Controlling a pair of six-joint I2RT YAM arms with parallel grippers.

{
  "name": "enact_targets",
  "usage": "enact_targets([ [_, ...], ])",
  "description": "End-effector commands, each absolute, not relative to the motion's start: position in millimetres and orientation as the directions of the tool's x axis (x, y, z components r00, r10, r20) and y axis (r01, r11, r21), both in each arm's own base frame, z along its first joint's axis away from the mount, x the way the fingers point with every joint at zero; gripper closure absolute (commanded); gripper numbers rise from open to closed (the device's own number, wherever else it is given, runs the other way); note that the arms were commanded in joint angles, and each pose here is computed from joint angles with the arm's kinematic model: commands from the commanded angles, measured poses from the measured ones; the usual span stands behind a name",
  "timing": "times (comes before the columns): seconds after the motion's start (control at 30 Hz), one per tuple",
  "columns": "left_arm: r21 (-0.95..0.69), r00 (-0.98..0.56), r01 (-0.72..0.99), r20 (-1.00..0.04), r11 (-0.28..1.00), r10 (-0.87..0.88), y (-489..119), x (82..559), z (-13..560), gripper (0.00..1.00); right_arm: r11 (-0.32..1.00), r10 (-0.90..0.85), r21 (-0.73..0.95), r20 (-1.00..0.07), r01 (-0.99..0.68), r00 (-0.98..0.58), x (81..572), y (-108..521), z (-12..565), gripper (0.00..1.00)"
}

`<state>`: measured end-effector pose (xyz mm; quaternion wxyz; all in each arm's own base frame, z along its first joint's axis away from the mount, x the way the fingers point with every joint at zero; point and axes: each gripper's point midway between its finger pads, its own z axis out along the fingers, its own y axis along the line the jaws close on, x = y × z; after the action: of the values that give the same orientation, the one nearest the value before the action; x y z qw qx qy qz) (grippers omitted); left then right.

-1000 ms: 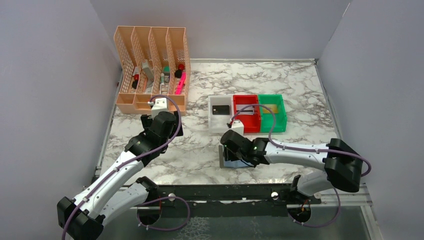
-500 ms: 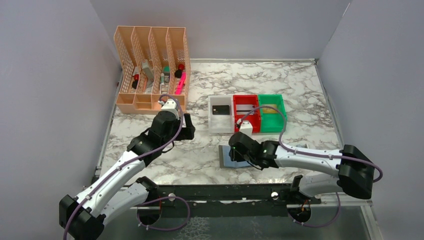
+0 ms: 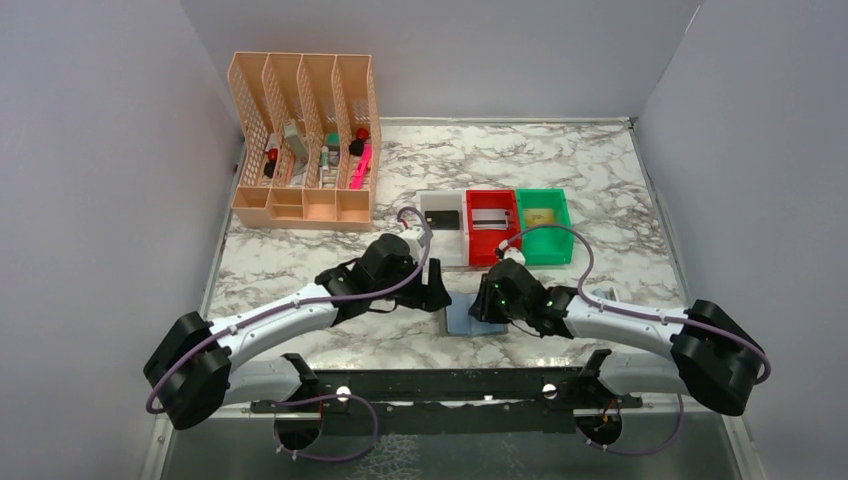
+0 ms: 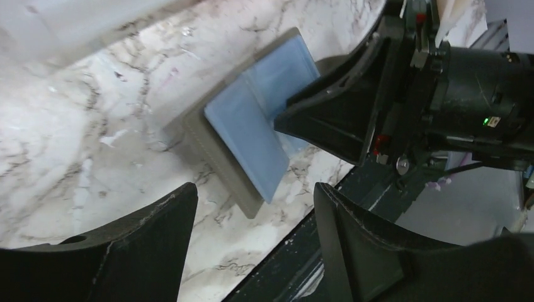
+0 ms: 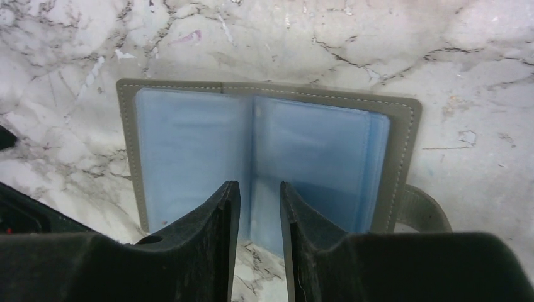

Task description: Take the credit cards out of the card holder

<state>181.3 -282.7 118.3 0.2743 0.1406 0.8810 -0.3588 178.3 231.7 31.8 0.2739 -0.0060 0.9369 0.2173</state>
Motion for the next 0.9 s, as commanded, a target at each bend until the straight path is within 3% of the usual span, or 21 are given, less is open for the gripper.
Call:
enact_targets([
  [0.0, -0.596, -0.818, 0.432, -0.575, 0.678, 0.016, -300.2, 175.1, 115.7, 0.3, 0.853, 0.111, 0.49, -0.508, -0.181, -0.854, 177.2, 246.6, 38.1, 0.66],
  [0.87, -0.644, -0.851, 0.422, -0.524, 0.638, 0.034, -323.6, 159.0, 100.6, 0.43, 0.9, 0.144, 0.43, -0.445, -0.07, -0.884, 169.9, 228.0, 4.1, 0.69],
])
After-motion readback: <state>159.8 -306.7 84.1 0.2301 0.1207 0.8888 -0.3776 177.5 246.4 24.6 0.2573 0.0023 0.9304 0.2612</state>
